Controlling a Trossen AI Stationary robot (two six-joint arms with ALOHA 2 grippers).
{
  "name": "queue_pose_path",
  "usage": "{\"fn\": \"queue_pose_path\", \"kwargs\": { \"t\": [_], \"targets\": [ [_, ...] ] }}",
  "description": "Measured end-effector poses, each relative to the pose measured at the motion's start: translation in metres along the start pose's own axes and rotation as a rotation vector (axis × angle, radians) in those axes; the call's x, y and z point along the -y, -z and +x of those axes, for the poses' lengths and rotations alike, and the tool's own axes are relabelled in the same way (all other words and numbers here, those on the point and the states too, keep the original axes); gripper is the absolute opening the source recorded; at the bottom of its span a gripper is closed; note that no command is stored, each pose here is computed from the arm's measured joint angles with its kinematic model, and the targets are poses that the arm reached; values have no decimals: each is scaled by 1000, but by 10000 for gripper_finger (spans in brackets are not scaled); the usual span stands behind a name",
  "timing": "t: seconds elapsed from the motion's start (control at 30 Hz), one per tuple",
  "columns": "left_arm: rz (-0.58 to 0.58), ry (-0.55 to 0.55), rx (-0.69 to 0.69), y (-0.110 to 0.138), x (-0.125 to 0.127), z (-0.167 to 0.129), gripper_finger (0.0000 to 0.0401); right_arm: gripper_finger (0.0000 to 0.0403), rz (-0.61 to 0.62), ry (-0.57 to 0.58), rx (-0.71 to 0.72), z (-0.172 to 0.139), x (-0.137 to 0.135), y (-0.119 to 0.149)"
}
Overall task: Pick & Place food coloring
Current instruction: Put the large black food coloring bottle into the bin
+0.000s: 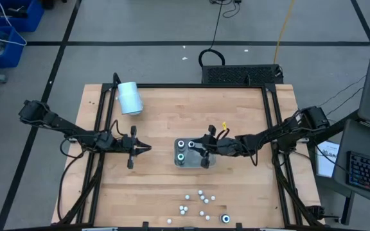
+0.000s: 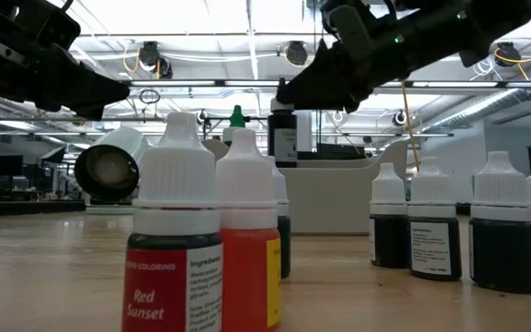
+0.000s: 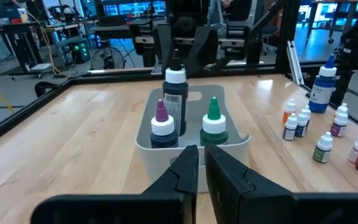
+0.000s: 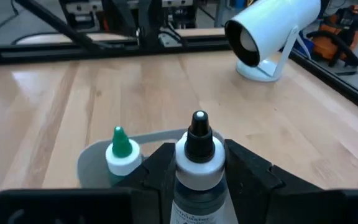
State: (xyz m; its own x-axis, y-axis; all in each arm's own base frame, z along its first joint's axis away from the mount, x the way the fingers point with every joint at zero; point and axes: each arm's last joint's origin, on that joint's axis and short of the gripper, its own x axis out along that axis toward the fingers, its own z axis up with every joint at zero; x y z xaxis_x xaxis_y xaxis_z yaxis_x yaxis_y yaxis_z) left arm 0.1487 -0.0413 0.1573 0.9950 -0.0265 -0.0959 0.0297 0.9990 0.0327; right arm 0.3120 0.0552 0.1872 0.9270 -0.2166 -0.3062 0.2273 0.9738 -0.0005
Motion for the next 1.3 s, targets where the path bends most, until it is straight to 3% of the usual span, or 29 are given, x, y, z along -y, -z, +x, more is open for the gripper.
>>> {"fn": "queue_pose_path", "kwargs": {
  "t": [0.97, 1.3],
  "targets": [
    [15, 0, 0, 0, 0, 0, 37, 108, 42, 38, -52, 29, 4, 37],
    [6, 0, -1, 0, 0, 0, 37, 146, 13, 29, -48, 28, 3, 36]
  ]
}}
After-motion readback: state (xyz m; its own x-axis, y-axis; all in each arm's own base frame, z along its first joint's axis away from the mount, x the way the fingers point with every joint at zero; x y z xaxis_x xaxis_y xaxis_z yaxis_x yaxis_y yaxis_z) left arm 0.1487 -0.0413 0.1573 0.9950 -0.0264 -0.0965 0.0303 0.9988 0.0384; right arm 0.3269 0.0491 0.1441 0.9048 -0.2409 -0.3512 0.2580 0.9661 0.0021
